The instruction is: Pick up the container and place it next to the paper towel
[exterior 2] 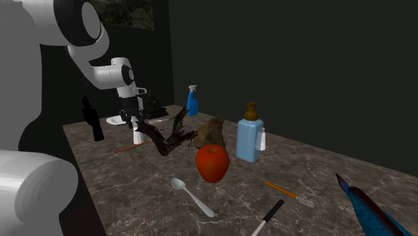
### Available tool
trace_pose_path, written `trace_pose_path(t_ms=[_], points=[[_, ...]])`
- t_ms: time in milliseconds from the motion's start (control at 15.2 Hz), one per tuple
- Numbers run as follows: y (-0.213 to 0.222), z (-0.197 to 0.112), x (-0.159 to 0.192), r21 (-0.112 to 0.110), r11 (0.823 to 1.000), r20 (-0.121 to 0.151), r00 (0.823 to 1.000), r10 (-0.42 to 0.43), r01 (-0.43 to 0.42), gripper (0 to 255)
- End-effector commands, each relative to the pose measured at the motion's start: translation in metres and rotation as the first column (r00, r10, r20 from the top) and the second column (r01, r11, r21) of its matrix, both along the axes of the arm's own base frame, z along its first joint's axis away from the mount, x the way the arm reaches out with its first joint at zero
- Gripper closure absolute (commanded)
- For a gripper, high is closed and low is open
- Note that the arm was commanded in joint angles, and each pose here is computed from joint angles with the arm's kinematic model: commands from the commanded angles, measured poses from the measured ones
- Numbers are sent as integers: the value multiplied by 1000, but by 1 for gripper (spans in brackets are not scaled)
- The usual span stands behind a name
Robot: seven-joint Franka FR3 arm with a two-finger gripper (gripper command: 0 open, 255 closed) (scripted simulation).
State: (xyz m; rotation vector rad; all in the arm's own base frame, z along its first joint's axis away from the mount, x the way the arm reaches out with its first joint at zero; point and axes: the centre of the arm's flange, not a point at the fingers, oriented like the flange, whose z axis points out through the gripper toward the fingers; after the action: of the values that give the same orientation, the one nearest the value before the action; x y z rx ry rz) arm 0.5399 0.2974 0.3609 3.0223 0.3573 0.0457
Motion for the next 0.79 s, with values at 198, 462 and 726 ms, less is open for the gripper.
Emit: trace_pose_path(t_ms=[198, 462, 726], points=[[0, 0, 0, 0, 1000, 0, 1000, 0, 0, 0], [4, 39, -2, 0, 1000, 0, 1000, 0, 0, 0], [5, 50, -2, 0, 1000, 0, 1000, 0, 0, 0]])
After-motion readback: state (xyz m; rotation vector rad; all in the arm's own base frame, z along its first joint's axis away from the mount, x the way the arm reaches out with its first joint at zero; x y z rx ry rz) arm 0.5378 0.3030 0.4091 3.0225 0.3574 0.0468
